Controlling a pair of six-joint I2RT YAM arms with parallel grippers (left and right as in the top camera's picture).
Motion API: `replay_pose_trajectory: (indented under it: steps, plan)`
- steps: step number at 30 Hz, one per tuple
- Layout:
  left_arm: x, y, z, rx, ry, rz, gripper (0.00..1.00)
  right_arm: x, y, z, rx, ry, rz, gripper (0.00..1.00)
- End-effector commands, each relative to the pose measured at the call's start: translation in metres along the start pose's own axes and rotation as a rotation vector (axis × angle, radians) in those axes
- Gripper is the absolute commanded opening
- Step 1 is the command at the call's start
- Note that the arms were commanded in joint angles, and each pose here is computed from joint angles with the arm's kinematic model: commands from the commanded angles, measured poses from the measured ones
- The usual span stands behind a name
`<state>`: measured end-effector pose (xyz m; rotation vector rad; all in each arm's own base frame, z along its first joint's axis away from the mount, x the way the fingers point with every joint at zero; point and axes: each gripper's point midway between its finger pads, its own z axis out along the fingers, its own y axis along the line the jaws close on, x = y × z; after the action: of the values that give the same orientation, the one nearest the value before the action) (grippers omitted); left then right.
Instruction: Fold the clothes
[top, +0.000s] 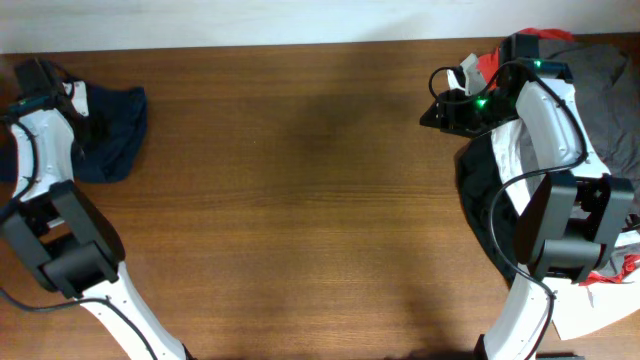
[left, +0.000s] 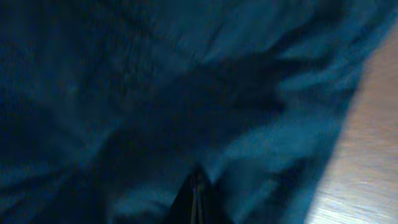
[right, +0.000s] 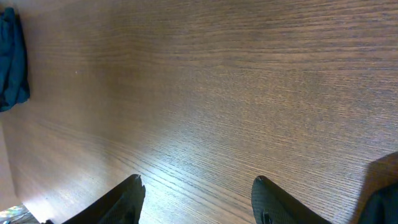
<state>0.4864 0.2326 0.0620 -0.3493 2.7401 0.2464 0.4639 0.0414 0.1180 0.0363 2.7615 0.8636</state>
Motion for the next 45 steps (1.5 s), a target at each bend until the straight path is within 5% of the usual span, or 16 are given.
replay_pose_trajectory:
  steps: [1, 5, 10, 21, 23, 25, 26, 27, 28, 36, 45]
  plan:
    - [0.017, 0.002, 0.029, -0.023, 0.067, 0.040, 0.01, -0.005, 0.007, -0.010, 0.009, -0.026, -0.030, 0.61]
    - [0.018, -0.033, 0.052, 0.071, 0.064, 0.047, 0.01, -0.007, 0.007, -0.010, 0.009, -0.033, -0.035, 0.61]
    - [0.002, -0.061, 0.071, 0.127, 0.005, -0.117, 0.01, -0.007, 0.007, -0.010, 0.009, -0.035, -0.036, 0.61]
    - [-0.019, -0.069, 0.064, 0.135, -0.062, -0.144, 0.01, -0.008, 0.006, -0.010, 0.019, -0.039, -0.039, 0.61]
    - [-0.025, -0.067, 0.051, 0.134, -0.064, -0.144, 0.09, -0.012, 0.008, -0.010, 0.008, -0.053, -0.049, 0.65]
    - [-0.041, -0.063, 0.023, 0.134, -0.087, -0.145, 0.32, -0.019, 0.009, -0.010, 0.004, -0.077, -0.067, 0.70]
    - [-0.050, -0.061, 0.004, 0.133, -0.105, -0.145, 0.48, -0.022, 0.014, -0.012, -0.017, -0.094, -0.080, 0.70]
    - [-0.055, -0.059, -0.007, 0.133, -0.117, -0.145, 0.82, -0.027, 0.019, -0.015, -0.040, -0.112, -0.094, 0.70]
    - [-0.062, -0.057, -0.024, 0.133, -0.133, -0.145, 0.99, -0.035, 0.027, -0.020, -0.064, -0.137, -0.115, 0.72]
    - [-0.099, -0.046, -0.168, 0.160, -0.331, -0.143, 0.99, -0.073, 0.075, -0.109, 0.045, -0.295, -0.258, 0.99]
    - [-0.090, -0.075, -0.347, 0.406, -0.617, -0.058, 0.99, -0.030, 0.112, -0.212, 0.281, -0.341, -0.255, 0.99]
